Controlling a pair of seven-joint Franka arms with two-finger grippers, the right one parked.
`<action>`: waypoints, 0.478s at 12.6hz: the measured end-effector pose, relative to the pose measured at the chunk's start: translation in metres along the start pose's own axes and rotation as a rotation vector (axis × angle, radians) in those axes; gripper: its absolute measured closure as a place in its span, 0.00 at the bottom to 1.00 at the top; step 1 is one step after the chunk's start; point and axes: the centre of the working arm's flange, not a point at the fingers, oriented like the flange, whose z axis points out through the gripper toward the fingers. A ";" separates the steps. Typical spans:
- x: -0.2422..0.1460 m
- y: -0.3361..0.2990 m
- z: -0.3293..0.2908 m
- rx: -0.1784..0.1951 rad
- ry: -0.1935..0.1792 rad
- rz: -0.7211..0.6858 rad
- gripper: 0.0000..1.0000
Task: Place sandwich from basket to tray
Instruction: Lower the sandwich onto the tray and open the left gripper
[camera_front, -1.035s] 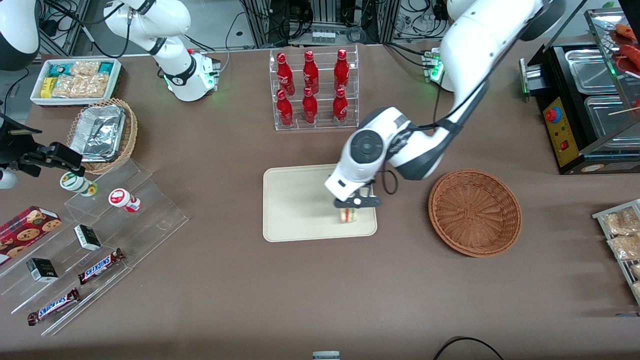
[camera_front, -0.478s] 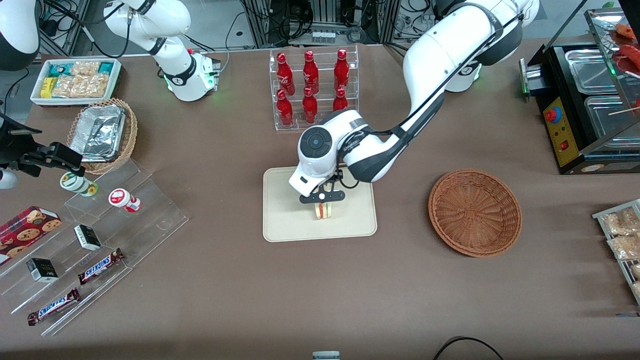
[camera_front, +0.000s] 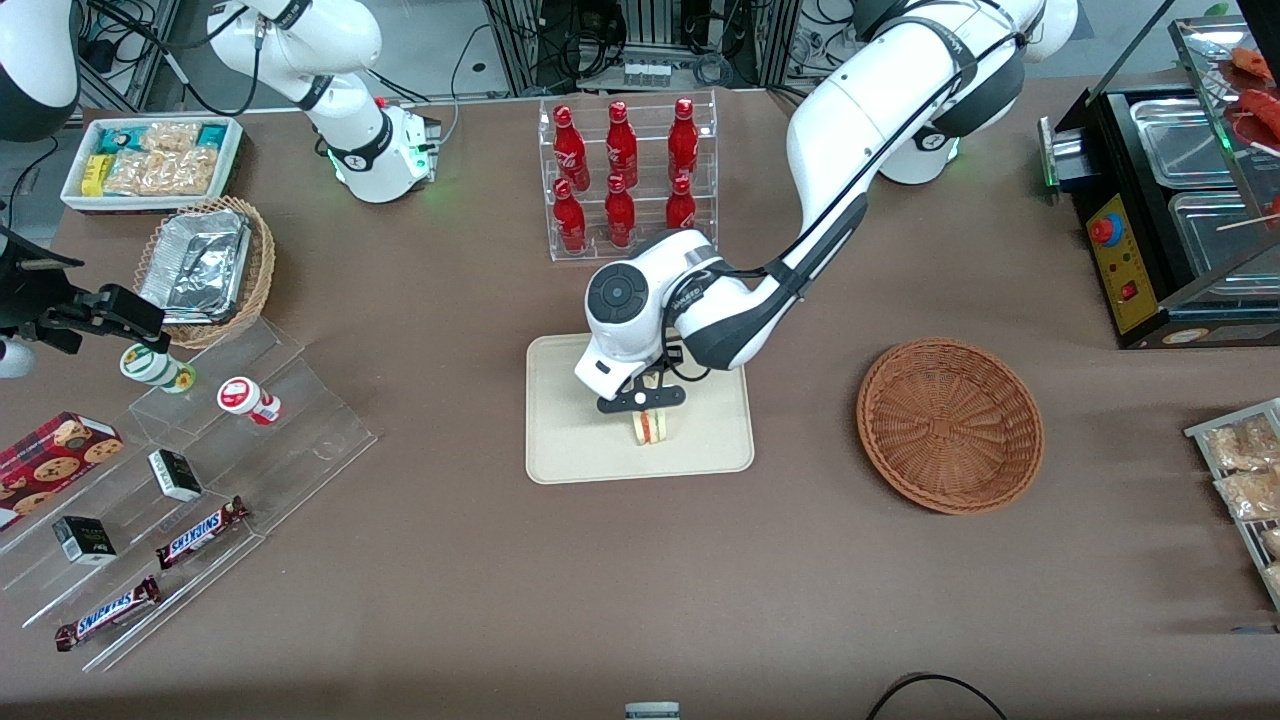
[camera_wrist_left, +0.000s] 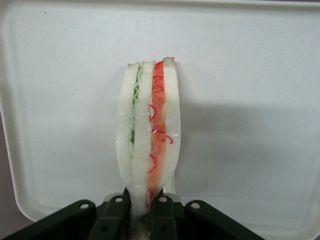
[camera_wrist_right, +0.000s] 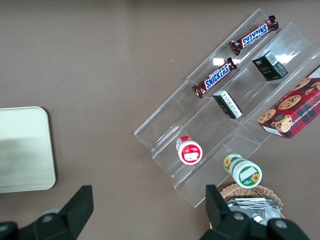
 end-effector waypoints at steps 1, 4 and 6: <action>0.001 0.000 0.001 0.001 0.000 -0.011 0.85; 0.002 0.000 0.005 0.002 -0.004 -0.025 0.80; 0.003 0.000 0.004 0.000 -0.002 -0.028 0.59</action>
